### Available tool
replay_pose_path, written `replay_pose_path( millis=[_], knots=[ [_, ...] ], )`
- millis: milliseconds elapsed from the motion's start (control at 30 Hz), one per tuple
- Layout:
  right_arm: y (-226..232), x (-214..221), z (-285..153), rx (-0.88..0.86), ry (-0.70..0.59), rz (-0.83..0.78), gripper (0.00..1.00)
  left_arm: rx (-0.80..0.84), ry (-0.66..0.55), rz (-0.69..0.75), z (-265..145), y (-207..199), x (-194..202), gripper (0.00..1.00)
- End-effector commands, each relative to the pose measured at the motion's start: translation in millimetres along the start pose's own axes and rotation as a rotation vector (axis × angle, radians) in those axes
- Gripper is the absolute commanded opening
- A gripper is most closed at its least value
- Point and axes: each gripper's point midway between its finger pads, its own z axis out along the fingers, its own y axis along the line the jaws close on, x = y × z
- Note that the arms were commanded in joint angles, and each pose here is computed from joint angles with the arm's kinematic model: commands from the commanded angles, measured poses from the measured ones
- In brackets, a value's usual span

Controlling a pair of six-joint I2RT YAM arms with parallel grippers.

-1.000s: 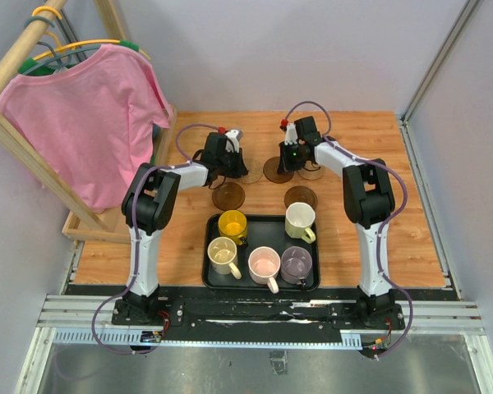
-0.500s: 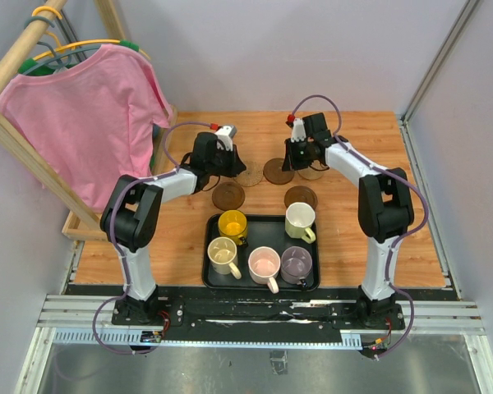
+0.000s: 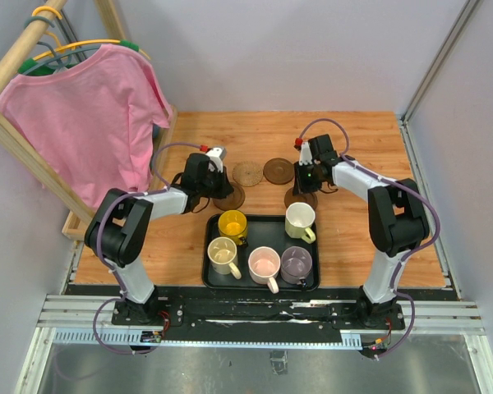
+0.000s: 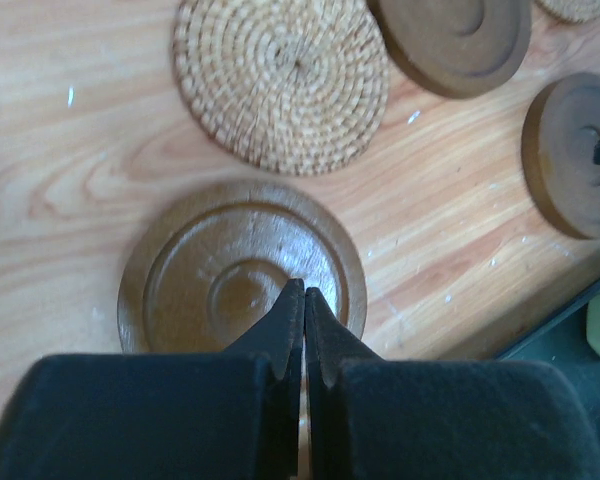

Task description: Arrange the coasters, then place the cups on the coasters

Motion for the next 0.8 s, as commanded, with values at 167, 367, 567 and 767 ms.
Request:
replay_pose_path(
  millis=[167,367,567,767],
  knots=[
    [1.8,21.2,2.0,0.013,0.028,0.044,0.01,-0.084,0.005,-0.019,-22.0,10.4,14.5,0.01],
    [-16.6,35.6,8.5,0.099,0.074,0.118,0.01,-0.163,0.051,-0.035,-18.8,26.9,29.3,0.01],
    [-40.6,46.5,4.5,0.173,0.105,0.19,0.01,-0.245,0.083,-0.048,-15.0,42.7,37.3,0.01],
    [-67.8,54.4,-4.1,0.23,0.109,0.27,0.01,-0.307,0.082,-0.085,-12.6,60.5,35.0,0.01]
  ],
)
